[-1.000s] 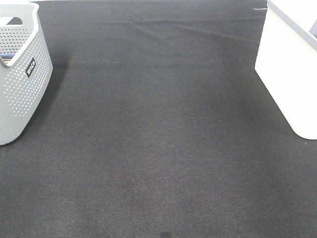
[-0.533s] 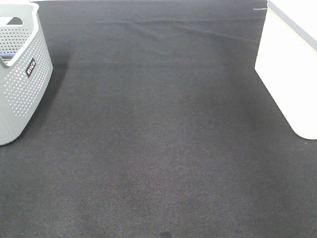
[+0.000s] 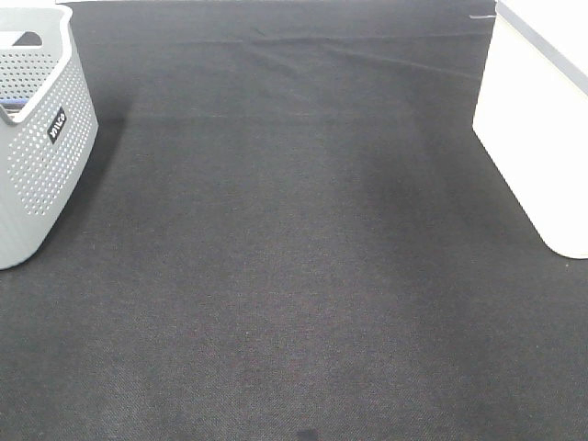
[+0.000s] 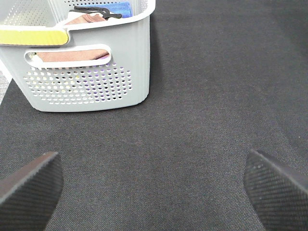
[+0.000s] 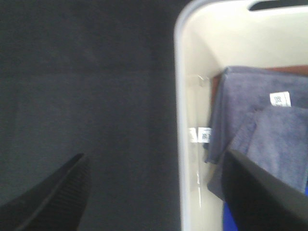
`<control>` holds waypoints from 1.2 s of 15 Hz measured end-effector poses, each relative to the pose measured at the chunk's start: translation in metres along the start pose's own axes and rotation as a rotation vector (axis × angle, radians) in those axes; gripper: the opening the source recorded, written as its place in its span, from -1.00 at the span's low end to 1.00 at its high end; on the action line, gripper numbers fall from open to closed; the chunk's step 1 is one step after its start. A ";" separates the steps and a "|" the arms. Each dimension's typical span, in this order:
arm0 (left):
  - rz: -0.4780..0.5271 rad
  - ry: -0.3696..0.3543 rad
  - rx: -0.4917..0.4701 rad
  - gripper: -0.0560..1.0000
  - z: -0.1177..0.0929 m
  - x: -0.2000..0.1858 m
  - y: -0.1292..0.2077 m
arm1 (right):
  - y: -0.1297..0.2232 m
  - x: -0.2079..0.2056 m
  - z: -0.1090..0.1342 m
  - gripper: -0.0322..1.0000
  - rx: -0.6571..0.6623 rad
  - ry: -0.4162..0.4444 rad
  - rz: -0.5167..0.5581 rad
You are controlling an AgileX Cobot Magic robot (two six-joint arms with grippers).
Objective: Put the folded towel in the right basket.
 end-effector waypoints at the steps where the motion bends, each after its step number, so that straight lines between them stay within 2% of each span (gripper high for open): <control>1: 0.000 0.000 0.000 0.94 0.000 0.000 0.000 | 0.003 -0.017 0.015 0.45 -0.029 -0.008 -0.024; 3: 0.000 0.000 0.000 0.94 0.000 0.000 0.000 | 0.016 -0.038 0.021 0.45 -0.034 -0.014 -0.019; 7: 0.000 0.000 0.000 0.94 0.000 0.000 0.000 | 0.074 -0.068 0.005 0.45 -0.020 0.038 0.080; 15: 0.000 0.000 0.000 0.94 0.000 0.000 0.000 | 0.280 -0.097 -0.053 0.45 0.028 0.158 0.367; 18: 0.000 0.000 0.000 0.94 0.000 0.000 0.000 | 0.337 -0.104 -0.071 0.45 0.018 0.177 0.367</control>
Point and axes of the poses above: a point on each arm's last joint axis where the gripper is mounted, x pointing out along that axis toward the gripper, z along the wrist's bending axis when the last joint is at zero, y = z × x, the point moved 5 cm from there along x, pointing out along that axis toward the gripper, and after that the axes turned 15 degrees about x, right-handed, at the moved point
